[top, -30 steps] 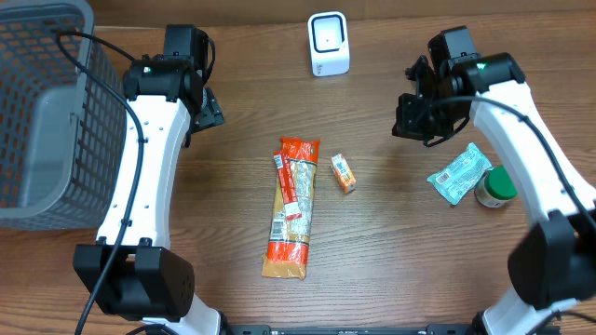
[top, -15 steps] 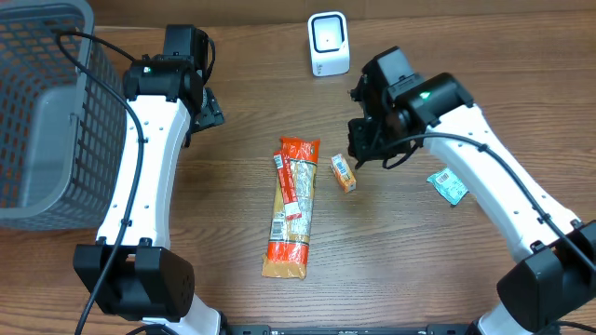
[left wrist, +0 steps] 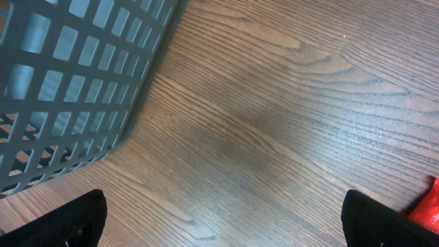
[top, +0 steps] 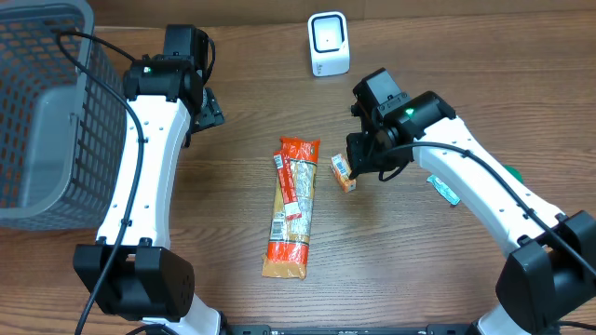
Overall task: Scan the item barcode
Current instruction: 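Lower the right gripper onto the small orange box and close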
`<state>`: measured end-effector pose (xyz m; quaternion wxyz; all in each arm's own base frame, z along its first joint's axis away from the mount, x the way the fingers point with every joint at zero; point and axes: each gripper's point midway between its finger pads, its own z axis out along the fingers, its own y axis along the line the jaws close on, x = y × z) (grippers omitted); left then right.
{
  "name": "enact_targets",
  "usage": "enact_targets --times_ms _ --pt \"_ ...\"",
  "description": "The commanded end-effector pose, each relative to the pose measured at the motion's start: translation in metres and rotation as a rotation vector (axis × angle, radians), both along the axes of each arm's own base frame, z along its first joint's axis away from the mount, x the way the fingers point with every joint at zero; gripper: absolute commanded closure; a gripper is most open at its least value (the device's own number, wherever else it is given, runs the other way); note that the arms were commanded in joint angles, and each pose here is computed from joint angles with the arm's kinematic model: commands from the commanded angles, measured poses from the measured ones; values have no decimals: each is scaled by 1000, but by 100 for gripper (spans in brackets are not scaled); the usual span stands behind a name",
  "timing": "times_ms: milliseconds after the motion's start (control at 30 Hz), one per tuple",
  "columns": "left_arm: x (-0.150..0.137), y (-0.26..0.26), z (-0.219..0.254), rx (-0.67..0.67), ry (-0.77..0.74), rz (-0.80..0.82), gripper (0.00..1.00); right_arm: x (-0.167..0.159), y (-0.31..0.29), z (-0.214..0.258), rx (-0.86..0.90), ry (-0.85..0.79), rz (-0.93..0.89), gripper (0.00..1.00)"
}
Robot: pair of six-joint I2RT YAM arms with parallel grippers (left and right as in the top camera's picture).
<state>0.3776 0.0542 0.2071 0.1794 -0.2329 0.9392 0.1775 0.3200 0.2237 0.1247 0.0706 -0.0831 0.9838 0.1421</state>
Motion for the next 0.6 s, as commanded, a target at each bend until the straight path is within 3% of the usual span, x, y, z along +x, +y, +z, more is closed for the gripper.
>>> enact_targets --times_ms 0,167,567 --pt "2 -3 6 -3 -22 -4 0 -2 -4 -10 -20 -1 -5 71" --pt "2 -3 6 -3 -22 -4 0 2 -3 -21 -13 -22 -7 59" --pt "2 -3 6 -3 -22 -4 0 4 -1 -35 -1 -44 -7 60"
